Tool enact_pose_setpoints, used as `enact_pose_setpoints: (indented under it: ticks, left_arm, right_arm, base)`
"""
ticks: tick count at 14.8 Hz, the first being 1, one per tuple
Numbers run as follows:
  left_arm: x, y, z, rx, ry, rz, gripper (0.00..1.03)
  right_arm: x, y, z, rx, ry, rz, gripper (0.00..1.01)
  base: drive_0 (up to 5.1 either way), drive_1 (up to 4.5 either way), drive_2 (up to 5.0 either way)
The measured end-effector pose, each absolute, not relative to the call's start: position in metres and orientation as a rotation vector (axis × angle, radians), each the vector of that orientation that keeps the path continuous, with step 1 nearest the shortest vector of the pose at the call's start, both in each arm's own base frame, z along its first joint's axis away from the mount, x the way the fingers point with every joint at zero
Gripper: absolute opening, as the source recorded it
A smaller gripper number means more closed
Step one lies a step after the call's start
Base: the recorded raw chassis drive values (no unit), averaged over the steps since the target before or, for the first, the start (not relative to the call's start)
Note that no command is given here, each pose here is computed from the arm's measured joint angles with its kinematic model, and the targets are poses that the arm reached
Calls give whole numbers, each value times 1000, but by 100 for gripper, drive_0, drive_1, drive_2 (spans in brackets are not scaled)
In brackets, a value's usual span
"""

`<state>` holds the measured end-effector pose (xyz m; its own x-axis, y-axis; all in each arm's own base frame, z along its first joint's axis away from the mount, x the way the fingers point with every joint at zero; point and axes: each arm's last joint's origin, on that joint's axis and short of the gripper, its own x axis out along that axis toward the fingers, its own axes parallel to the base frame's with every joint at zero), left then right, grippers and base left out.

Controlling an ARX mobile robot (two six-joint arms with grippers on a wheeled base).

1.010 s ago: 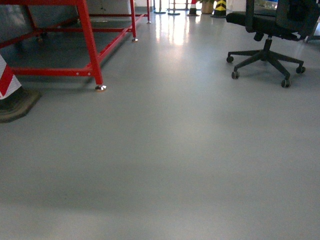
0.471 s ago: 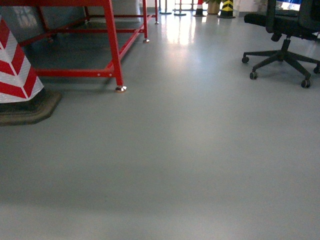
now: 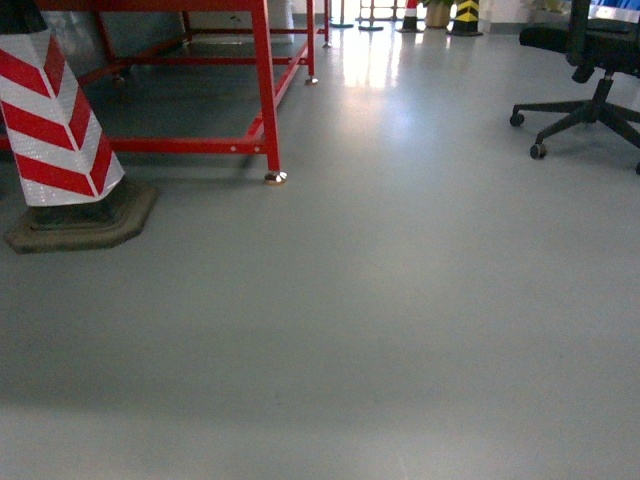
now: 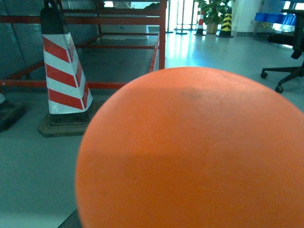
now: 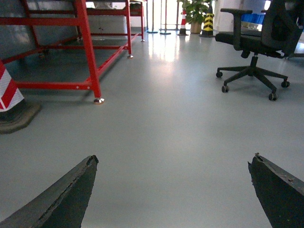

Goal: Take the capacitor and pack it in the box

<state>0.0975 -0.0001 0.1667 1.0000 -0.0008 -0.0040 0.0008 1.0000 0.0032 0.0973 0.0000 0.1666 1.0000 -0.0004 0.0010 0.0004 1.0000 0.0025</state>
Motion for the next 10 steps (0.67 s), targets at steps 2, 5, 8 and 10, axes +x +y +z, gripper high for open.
enact_pose_setpoints:
  ticks: [2, 5, 8, 10]
  left_arm:
    - [97, 0, 167, 3, 3, -1, 44]
    - [97, 0, 167, 3, 1, -1, 44]
    - [97, 0, 167, 3, 3, 0, 44]
    - [97, 0, 167, 3, 1, -1, 44]
  right_arm:
    - [97, 0, 167, 2, -3, 0, 98]
    - [97, 0, 167, 2, 0, 0, 98]
    - [97, 0, 167, 2, -2, 0, 98]
    - [97, 0, 167, 2, -2, 0, 98]
  base:
    - [-502, 243, 243]
    - [-498, 247, 247]
    - [-506, 239, 239]
    - [-512, 233, 233]
